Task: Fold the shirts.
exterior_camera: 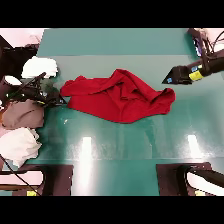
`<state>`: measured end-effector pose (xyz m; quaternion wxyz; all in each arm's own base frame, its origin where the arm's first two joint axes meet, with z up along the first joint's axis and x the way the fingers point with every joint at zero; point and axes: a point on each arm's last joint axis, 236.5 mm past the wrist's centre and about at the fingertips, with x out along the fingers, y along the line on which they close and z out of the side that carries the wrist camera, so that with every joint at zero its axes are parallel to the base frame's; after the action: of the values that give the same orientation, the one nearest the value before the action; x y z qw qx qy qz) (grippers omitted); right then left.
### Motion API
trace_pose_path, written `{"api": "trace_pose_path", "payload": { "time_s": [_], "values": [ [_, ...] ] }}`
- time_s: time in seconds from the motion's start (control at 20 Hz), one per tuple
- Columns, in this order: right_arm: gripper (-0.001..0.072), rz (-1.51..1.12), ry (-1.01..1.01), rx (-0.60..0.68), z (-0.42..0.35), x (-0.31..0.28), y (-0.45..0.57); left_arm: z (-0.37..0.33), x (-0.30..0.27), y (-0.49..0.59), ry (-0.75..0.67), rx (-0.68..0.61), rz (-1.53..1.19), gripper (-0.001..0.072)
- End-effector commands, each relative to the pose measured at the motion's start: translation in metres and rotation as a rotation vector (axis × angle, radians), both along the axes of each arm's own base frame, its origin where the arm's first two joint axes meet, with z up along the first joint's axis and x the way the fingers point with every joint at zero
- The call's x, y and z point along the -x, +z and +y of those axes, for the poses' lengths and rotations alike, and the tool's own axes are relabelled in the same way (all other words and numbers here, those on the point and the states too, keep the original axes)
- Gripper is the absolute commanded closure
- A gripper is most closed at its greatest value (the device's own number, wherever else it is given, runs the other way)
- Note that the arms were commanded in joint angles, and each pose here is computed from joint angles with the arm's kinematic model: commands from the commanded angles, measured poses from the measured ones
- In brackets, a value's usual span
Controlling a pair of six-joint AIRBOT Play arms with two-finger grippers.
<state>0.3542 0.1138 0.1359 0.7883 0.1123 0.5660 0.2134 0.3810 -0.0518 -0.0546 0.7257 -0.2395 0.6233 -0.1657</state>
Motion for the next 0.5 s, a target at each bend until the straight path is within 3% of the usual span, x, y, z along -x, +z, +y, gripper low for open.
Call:
{"api": "trace_pose_path", "payload": {
  "time_s": [0.0,0.45],
  "values": [
    [0.0301,0.031,-0.010,-0.002,0.000,0.020,-0.016,0.001,-0.004,-0.019,0.026,0.002,0.018,0.0277],
    [0.0301,0.007,-0.030,-0.007,-0.001,0.023,-0.018,-0.021,-0.009,-0.029,0.038,0.068,0.043,0.0278]
  ]
}}
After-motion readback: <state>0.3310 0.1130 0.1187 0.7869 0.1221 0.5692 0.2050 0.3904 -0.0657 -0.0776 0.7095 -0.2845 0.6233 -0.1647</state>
